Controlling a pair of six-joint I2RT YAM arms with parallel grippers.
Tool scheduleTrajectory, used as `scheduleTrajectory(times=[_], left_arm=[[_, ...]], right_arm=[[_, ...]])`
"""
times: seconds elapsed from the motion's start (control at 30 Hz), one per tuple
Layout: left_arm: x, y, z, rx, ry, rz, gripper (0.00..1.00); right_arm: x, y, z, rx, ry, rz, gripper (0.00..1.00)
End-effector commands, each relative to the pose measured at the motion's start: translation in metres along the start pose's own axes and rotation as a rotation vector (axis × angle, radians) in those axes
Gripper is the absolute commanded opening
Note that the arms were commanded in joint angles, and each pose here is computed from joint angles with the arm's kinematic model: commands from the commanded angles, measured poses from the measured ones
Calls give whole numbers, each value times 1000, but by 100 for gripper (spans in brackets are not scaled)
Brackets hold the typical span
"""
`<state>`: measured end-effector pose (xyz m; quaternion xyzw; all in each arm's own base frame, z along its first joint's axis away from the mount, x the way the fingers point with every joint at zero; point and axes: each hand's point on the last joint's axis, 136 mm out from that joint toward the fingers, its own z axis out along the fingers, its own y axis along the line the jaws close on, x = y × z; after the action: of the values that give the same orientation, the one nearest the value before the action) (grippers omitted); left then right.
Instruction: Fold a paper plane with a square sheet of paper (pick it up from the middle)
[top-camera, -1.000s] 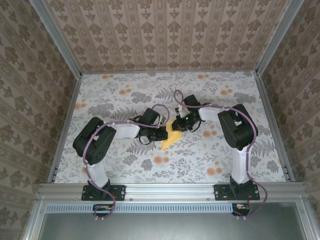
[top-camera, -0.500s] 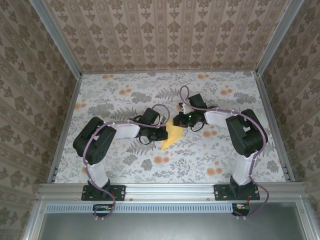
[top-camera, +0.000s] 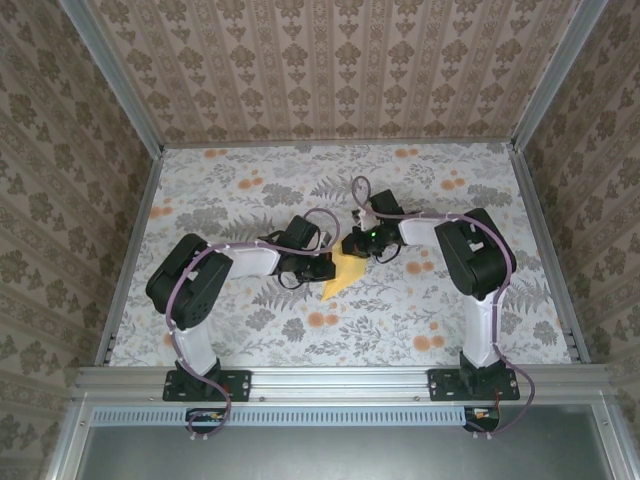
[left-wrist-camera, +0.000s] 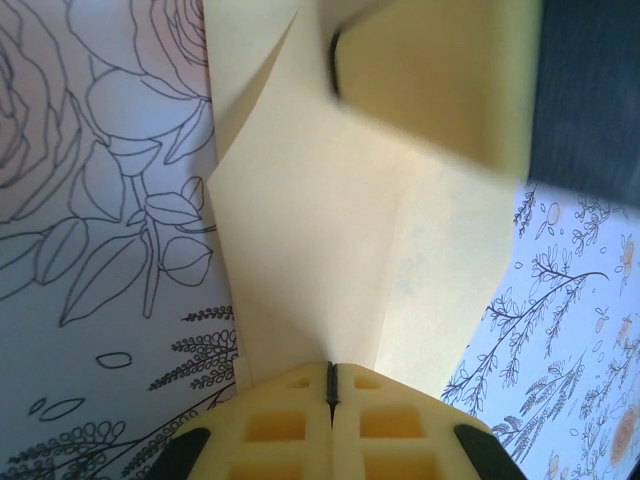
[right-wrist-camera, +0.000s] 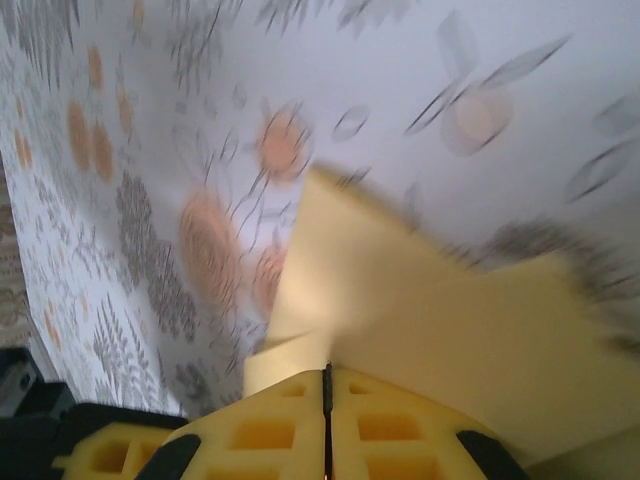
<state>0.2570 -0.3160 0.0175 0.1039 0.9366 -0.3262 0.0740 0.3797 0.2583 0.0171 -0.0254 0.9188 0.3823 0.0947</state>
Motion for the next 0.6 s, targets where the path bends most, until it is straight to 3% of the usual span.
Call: scheduleTrajectory(times=[0.0,0.13,0.27,0.43,0.57], left_arm=[[63,61,11,-193,194,-86,0],[61,60,11,-187,190,-84,0],[58,57,11,-183,181,-80,0],[52,54,12,-174,171,-71,0],[45,50,12,-163,160,-46,0]], right_arm=[[-37,-40,-12,81,-96,44,8],[-60,-50,-27,93,-147,82,9],[-64,-24,-50,55,-196,50,9],[-36,6,-64,7,-215,35,10],[-4,25,-47,-21,-159,33,10]])
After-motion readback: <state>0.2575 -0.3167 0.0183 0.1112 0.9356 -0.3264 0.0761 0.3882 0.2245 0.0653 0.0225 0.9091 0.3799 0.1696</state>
